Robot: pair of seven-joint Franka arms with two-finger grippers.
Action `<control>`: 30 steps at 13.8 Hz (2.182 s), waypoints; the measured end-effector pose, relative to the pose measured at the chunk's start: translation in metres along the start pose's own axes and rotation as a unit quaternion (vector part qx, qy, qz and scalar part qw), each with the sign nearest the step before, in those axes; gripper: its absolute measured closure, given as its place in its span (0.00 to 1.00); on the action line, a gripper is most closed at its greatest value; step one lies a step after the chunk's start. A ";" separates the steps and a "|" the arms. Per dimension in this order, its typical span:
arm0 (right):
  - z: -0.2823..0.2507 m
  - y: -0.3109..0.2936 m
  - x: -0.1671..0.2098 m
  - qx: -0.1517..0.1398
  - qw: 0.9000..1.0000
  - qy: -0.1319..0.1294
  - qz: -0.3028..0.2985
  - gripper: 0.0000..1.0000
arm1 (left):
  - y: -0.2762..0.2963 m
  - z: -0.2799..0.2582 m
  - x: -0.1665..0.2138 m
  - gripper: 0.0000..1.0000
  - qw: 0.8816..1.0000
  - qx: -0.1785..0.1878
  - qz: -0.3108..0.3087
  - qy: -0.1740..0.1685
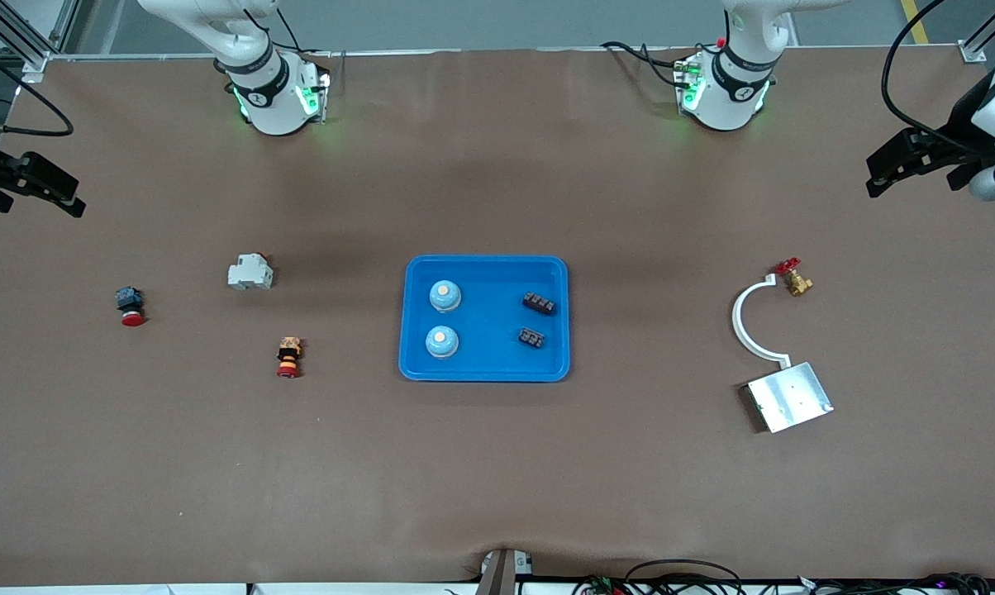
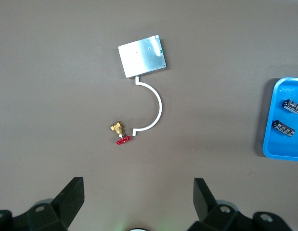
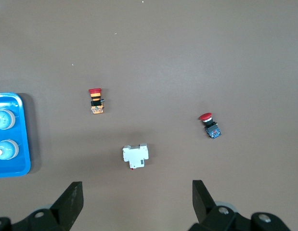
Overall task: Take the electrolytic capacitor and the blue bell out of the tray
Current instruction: 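Reach the left gripper down to a brown capacitor in the tray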
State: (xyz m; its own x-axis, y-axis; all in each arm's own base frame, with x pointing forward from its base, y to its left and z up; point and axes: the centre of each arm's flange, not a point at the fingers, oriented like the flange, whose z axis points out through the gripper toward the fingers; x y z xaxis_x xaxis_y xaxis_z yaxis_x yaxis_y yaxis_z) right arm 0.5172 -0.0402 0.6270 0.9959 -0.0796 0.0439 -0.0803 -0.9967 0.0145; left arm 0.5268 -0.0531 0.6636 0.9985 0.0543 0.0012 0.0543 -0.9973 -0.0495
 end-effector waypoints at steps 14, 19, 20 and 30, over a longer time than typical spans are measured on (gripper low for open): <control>-0.001 0.000 0.000 0.000 1.000 0.002 0.000 0.00 | -0.034 0.111 0.062 0.00 0.996 -0.005 -0.032 -0.081; -0.001 0.000 0.000 0.000 1.000 0.002 0.001 0.00 | 0.012 0.155 0.078 0.00 0.997 -0.014 -0.046 -0.058; -0.001 0.000 0.000 0.000 1.000 0.002 0.001 0.00 | 0.033 0.165 0.081 0.00 0.997 -0.015 -0.059 -0.057; 0.000 0.000 0.000 0.000 1.000 0.001 0.001 0.00 | 0.263 0.251 0.051 0.00 0.979 -0.030 -0.199 -0.036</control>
State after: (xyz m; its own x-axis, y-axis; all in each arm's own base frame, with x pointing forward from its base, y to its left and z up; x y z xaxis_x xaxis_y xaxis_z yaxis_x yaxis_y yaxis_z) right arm 0.5173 -0.0401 0.6273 0.9955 -0.0824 0.0460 -0.0831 -0.9964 0.0136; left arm 0.5914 -0.3000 0.3995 0.8961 0.4395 -0.0618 0.4403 -0.8978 -0.0008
